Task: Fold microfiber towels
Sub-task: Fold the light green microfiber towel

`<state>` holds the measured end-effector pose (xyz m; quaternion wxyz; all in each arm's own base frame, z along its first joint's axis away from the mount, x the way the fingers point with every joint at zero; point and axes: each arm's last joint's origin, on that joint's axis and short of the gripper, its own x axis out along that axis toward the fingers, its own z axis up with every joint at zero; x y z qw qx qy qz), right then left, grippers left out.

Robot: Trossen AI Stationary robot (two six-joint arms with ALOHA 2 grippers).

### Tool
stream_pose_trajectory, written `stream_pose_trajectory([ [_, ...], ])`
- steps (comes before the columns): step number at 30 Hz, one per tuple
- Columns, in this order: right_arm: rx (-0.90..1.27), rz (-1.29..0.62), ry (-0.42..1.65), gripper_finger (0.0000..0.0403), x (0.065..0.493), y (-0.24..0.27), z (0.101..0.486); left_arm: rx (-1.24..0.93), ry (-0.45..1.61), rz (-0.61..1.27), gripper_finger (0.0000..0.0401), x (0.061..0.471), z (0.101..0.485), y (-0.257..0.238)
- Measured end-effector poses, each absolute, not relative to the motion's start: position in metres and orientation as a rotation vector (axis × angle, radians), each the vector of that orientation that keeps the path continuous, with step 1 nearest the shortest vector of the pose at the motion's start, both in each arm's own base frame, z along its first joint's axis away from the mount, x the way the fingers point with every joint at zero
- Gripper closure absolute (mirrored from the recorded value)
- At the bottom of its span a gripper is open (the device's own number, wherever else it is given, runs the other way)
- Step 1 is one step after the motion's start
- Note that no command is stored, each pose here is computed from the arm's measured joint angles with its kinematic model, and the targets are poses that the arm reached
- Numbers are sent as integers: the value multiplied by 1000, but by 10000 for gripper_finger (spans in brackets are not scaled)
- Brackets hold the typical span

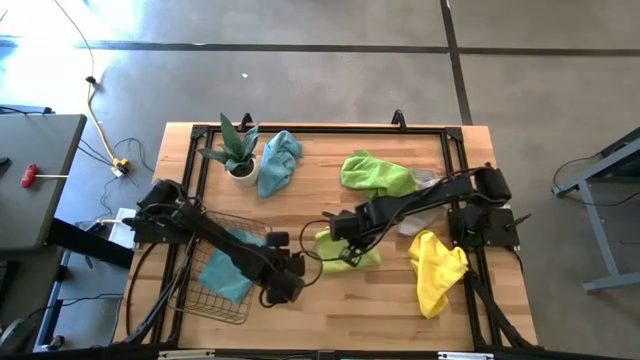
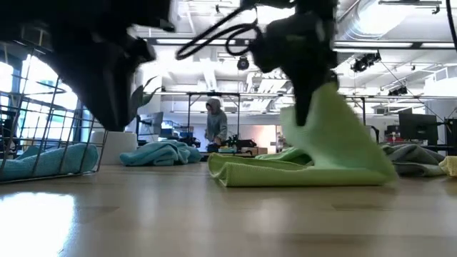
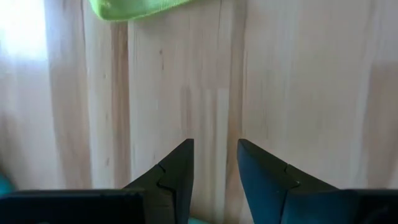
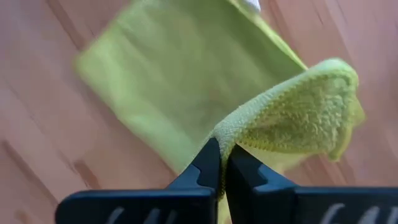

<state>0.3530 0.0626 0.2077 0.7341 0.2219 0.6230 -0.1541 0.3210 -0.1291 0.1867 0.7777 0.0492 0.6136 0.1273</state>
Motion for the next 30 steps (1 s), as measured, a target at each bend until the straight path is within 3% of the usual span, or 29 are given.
stream_pose_trajectory([
  [18,547,-230,1153,403,387,70,196,216,1256,285,288,301,202,-153],
  [23,480,-242,1235,403,375,68,201,235,1226,319,288,301,202,-153],
  [30,292,-480,1497,403,338,50,206,233,1215,327,288,302,202,-153],
])
